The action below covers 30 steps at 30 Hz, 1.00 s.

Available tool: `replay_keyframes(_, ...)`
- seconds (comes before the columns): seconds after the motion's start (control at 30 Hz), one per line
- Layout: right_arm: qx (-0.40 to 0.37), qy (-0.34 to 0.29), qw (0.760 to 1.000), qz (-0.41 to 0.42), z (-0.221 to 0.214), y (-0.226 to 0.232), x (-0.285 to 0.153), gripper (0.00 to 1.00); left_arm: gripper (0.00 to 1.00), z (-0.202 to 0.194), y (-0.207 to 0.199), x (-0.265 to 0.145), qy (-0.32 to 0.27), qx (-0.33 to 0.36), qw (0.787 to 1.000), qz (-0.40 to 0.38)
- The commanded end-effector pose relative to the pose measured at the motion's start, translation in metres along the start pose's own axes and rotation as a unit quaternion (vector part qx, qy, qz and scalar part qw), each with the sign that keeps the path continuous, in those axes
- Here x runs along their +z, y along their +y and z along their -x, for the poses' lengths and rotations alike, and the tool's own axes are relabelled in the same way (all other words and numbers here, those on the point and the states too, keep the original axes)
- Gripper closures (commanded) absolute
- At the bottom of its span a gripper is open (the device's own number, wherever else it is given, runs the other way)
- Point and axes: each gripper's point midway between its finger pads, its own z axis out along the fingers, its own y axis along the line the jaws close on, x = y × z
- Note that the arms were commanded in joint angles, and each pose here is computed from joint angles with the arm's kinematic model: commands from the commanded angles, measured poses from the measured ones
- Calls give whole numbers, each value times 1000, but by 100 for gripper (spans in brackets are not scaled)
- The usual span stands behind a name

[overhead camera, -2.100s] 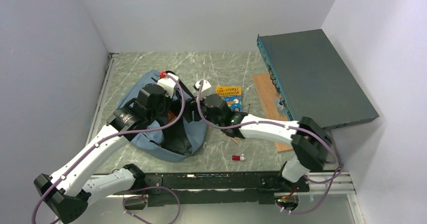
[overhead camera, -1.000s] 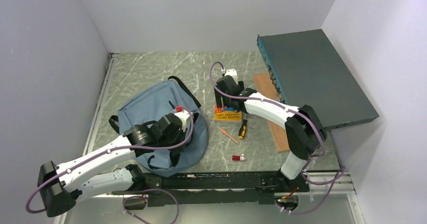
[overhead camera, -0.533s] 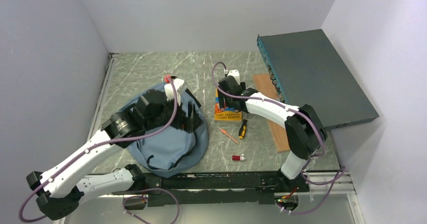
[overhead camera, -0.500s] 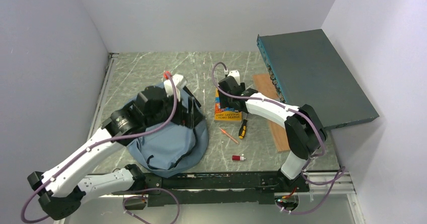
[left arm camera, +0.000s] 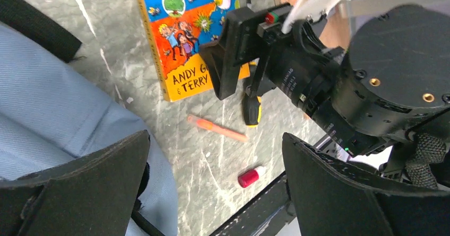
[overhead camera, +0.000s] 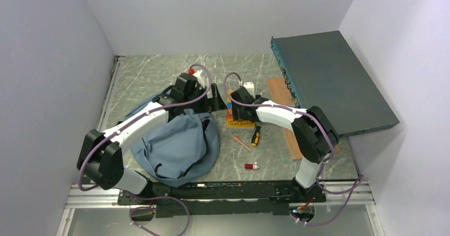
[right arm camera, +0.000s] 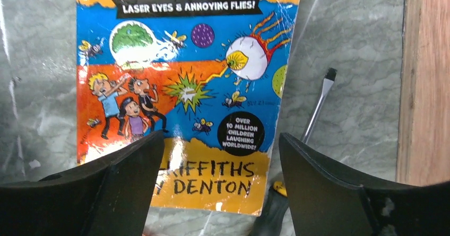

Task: Pack the student bag
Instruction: Move the book to the center of the board.

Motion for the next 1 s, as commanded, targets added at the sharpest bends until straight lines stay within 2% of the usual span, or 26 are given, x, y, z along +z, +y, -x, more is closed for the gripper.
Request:
replay_keyframes(0.0, 31, -5, 999, 26, 4, 13, 10, 16, 0, 28, -15, -11, -44, -20, 997, -52)
replay_keyframes(0.17, 38, 13, 998, 49, 0, 29, 22, 13, 0, 23, 1, -24, -50, -12, 998, -23)
replay_keyframes(0.27, 53, 7, 994, 97, 6, 50, 23, 14, 0, 23, 11, -39, -67, 6, 998, 1)
replay_keyframes(0.43, 73, -20, 989, 128, 43, 76, 32, 19, 0, 34, 31, -56, -80, 26, 996, 33)
replay_keyframes(0.63, 64, -29, 985, 157, 79, 109, 58, 19, 0, 64, 50, -67, -88, 15, 995, 40)
replay_keyframes(0.77, 52, -43, 984, 164, 96, 112, 56, 17, 0, 85, 57, -56, -78, -13, 997, 15)
replay_keyframes(0.87, 30, -46, 987, 150, 95, 99, 45, 15, 0, 96, 68, -31, -50, -56, 997, 6)
replay_keyframes(0.97, 20, -56, 990, 129, 90, 81, 33, 15, 6, 109, 81, -6, -49, -83, 995, 23)
